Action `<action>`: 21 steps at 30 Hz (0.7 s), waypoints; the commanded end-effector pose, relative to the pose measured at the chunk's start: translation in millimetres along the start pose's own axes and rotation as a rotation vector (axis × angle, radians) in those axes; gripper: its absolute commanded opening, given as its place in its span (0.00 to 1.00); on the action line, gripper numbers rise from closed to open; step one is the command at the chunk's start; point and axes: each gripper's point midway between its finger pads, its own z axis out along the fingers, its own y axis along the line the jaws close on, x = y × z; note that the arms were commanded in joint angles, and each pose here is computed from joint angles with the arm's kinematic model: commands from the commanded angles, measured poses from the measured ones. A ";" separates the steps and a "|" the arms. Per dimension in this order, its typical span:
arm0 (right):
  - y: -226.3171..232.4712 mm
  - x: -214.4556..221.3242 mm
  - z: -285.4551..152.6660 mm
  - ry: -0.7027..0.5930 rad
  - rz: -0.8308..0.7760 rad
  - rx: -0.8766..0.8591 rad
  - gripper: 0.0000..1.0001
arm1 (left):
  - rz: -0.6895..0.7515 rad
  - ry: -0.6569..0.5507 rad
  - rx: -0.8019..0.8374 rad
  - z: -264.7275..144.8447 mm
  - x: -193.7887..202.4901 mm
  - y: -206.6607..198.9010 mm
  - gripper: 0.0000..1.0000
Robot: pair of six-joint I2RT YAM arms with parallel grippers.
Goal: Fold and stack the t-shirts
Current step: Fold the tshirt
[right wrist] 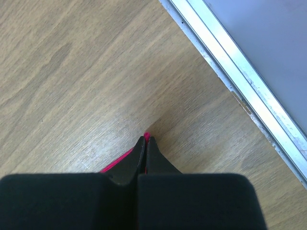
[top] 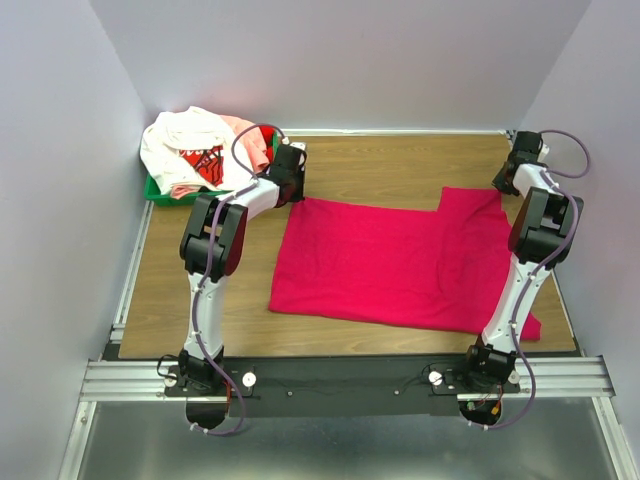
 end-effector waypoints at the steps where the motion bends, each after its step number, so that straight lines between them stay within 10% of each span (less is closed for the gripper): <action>1: -6.8 21.2 -8.6 0.092 0.003 -0.019 0.00 | 0.009 0.019 0.056 6.9 3.0 -11.0 0.00; 21: 17.8 -42.2 -105.9 -0.056 0.069 -0.187 0.01 | -0.010 -0.176 0.146 4.9 -104.6 -22.1 0.00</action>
